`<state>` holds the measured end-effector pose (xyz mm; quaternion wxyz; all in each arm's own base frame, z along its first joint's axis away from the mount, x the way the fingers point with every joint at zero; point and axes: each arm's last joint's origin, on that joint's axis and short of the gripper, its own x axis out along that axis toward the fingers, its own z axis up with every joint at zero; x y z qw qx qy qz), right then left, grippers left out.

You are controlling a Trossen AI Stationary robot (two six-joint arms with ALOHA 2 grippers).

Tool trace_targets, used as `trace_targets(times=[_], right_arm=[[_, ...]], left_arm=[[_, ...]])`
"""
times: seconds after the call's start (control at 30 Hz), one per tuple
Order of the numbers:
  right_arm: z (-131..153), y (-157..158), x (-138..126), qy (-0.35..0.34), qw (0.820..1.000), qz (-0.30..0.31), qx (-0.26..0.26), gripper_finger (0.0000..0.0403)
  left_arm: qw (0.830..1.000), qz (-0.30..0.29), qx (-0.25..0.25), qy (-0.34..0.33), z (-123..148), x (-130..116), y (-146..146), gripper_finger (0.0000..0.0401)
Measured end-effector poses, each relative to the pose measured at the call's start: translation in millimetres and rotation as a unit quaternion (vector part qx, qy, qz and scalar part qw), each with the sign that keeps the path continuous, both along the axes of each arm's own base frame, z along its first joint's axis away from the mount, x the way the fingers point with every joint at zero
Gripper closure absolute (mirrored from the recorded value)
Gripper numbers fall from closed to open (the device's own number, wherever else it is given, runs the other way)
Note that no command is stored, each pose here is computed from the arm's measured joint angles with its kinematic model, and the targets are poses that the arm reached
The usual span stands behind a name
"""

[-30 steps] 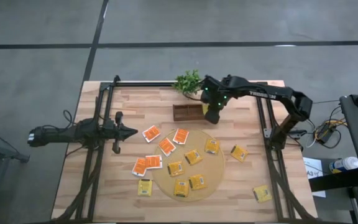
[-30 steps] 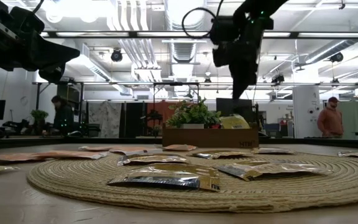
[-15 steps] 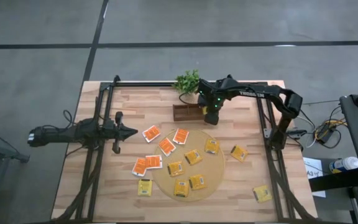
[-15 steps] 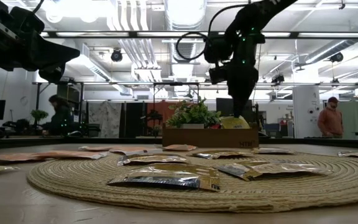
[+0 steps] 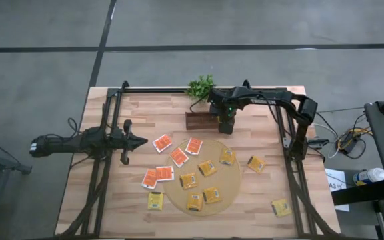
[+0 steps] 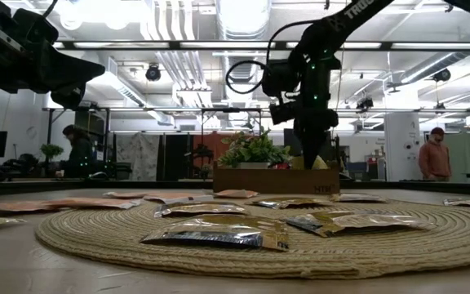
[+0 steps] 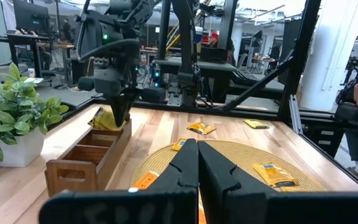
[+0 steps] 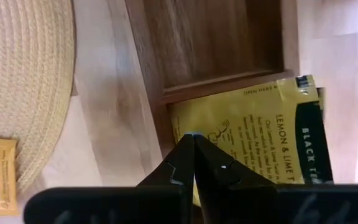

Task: Pick & Place Tea
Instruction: Put the yellow tea bag into the right section of the wooden organizer

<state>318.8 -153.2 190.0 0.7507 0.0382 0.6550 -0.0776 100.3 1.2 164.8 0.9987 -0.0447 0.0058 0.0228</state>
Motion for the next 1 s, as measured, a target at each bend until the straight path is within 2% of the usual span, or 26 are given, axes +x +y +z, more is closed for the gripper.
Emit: trace_targets(times=[0.17,0.5,0.8,1.0], right_arm=[[-6.5,-1.0,0.0,0.003,1.000,0.002,-0.006,0.0395],[-6.5,-6.8,-0.4,0.026,0.996,-0.014,-0.086,0.0395],[-2.0,-4.7,-2.0,0.025,0.996,-0.021,-0.082,0.0395],[15.4,0.6,-7.2,0.005,0.997,-0.020,-0.079,0.0395]], left_arm=[[1.000,0.000,0.000,0.000,0.0,0.0,0.0,0.0401],[1.000,0.000,0.000,0.000,0.0,0.0,0.0,0.0401],[1.000,0.000,0.000,0.000,-0.1,0.0,0.0,0.0401],[1.000,0.000,0.000,0.000,0.0,0.0,0.0,0.0401]])
